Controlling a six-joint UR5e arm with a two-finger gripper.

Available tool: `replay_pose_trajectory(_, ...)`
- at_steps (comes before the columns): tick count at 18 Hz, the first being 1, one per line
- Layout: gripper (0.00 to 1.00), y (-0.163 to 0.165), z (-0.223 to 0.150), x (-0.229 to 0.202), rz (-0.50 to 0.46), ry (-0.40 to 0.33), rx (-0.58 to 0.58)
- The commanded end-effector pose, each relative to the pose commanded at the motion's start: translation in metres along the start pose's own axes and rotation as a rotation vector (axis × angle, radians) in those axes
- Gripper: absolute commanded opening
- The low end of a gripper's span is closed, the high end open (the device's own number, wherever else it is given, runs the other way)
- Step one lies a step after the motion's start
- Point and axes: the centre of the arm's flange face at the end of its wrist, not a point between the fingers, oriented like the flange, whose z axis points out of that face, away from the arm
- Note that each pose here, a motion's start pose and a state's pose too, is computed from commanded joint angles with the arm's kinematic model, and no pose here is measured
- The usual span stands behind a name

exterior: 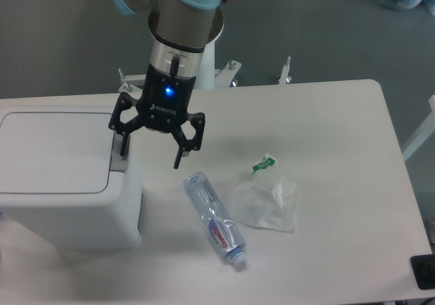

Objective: Open the trash can
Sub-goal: 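Push the lid edge down so the lid flips open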

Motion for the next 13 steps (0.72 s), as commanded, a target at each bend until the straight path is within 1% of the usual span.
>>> replay_pose_trajectory(9, 1.00, 0.000, -0.001, 0.001, -0.003, 0.001, 0.000)
replay_pose_trajectory(11, 1.00, -0.006, -0.008, 0.002, -0.008, -0.004, 0.016)
replay_pose_trajectory(13, 1.00, -0.018, -0.024, 0.006, -0.003, -0.012, 0.050)
